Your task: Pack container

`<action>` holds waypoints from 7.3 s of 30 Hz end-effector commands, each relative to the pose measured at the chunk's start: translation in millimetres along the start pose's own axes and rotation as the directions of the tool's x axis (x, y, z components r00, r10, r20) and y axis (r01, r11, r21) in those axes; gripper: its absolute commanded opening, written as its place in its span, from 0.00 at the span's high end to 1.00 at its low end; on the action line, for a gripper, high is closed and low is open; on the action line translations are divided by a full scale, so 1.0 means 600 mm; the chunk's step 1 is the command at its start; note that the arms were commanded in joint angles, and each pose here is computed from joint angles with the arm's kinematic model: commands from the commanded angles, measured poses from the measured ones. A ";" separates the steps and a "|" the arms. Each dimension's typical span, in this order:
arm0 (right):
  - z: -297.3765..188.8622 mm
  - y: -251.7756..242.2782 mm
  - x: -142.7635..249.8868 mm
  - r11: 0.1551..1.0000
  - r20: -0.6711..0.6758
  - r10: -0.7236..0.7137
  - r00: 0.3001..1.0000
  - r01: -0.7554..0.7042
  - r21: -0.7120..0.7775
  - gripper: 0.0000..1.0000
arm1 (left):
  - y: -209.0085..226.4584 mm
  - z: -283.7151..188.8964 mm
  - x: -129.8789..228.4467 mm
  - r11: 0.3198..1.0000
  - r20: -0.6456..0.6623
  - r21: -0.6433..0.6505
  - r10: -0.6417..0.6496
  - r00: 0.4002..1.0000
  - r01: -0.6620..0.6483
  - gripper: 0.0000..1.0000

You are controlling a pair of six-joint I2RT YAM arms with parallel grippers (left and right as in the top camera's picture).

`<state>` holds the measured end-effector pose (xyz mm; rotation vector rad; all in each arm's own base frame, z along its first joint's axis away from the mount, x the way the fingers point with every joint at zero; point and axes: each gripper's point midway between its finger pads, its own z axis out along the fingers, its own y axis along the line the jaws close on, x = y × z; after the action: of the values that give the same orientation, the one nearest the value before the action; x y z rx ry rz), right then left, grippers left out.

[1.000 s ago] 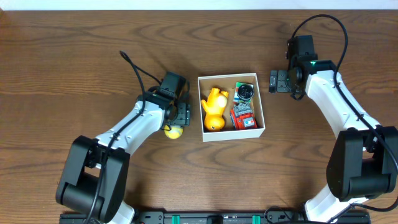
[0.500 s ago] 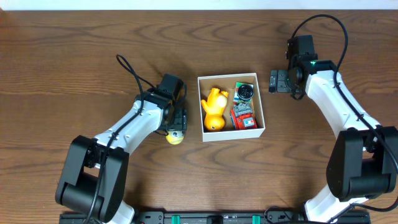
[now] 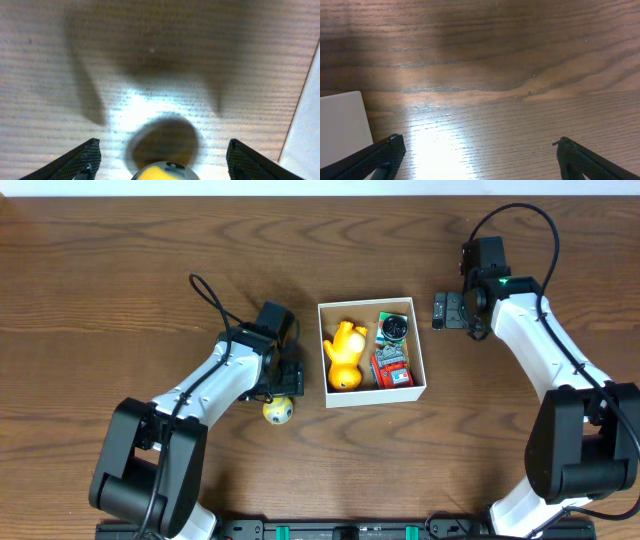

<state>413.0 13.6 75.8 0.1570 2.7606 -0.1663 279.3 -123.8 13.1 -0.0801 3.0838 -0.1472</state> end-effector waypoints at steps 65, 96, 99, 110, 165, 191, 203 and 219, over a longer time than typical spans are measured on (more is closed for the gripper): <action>0.004 -0.007 0.001 1.000 -0.004 0.022 1.000 -0.022 0.013 0.01 | 0.080 -0.058 0.231 0.997 -0.070 -0.056 -0.064 0.996 0.060 0.06; 0.004 -0.007 0.001 1.000 -0.004 0.022 1.000 -0.022 0.013 0.01 | -0.029 0.002 0.291 0.974 -0.181 0.020 0.227 0.957 -0.227 0.07; 0.004 -0.007 0.001 1.000 -0.004 0.022 1.000 -0.022 0.013 0.01 | -0.029 0.005 0.304 0.972 -0.203 0.003 0.232 0.951 -0.236 0.07; 0.004 -0.007 0.001 1.000 -0.004 0.022 1.000 -0.022 0.013 0.01 | -0.029 0.002 0.337 0.971 -0.238 -0.032 0.223 0.945 -0.237 0.07; 0.004 -0.007 0.001 1.000 -0.004 0.022 1.000 -0.022 0.013 0.01 | -0.227 -0.330 -0.059 0.957 0.752 0.012 0.181 0.633 -0.288 0.94; 0.004 -0.007 0.001 1.000 -0.004 0.022 1.000 -0.022 0.013 0.01 | -0.265 -0.161 -0.095 0.934 0.584 0.071 0.245 0.773 -0.350 0.15; 0.004 -0.007 0.001 1.000 -0.004 0.022 1.000 -0.022 0.013 0.01 | -0.215 -0.232 -0.139 0.960 0.658 0.120 0.113 0.744 -0.252 0.15; 0.004 -0.007 0.001 1.000 -0.005 0.022 1.000 -0.022 0.013 0.01 | 0.178 -0.425 -0.204 0.932 0.804 0.182 -0.325 0.499 0.314 0.02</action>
<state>413.0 13.5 75.8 0.1576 2.7605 -0.1667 385.8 -9.7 256.8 -0.4943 2.0886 -0.1334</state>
